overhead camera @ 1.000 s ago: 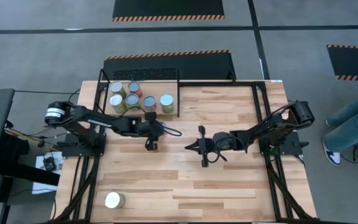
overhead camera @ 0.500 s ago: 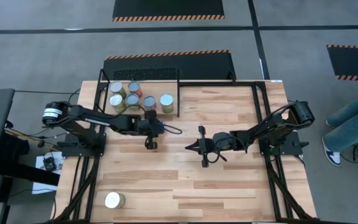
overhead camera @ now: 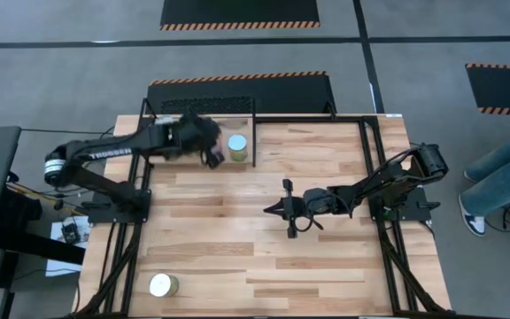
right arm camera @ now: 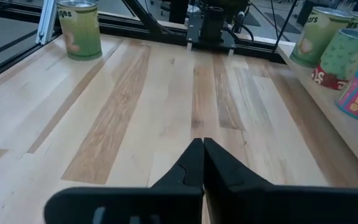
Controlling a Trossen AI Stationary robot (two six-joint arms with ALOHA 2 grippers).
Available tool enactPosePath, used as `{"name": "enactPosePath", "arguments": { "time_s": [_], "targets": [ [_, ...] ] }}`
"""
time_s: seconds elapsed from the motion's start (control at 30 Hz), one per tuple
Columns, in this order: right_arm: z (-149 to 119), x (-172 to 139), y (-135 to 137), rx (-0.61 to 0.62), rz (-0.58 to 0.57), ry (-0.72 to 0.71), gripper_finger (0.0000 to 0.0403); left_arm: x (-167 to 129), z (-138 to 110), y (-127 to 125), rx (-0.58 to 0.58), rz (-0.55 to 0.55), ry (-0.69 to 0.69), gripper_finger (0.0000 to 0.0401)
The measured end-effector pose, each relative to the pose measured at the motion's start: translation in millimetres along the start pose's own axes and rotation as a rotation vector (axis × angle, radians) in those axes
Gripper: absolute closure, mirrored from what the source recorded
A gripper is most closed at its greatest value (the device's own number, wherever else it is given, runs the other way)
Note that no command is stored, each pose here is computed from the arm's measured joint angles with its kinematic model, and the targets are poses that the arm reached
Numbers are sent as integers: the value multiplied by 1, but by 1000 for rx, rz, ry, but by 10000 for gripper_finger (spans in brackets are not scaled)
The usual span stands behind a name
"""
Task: Pick and place cans onto a shelf
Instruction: Put the small canned oranges on the shelf
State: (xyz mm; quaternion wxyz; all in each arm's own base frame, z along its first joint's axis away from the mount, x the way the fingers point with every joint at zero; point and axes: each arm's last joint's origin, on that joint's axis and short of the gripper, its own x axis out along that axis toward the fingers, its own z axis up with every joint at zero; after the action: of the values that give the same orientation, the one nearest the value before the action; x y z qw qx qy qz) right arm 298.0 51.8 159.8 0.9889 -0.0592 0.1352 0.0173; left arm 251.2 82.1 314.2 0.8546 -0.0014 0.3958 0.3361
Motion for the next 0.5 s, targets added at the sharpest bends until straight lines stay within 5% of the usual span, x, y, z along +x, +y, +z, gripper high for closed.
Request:
{"name": "enactPosePath", "arguments": {
  "time_s": [0.27, 0.5],
  "targets": [
    [0, 0, 0, 3, 0, 1, 390, 56, 4, 60, -178, 39, 83, 401],
    [0, 0, 0, 2, 0, 1, 384, 101, 0, 72, -242, 26, 122, 401]
  ]
}}
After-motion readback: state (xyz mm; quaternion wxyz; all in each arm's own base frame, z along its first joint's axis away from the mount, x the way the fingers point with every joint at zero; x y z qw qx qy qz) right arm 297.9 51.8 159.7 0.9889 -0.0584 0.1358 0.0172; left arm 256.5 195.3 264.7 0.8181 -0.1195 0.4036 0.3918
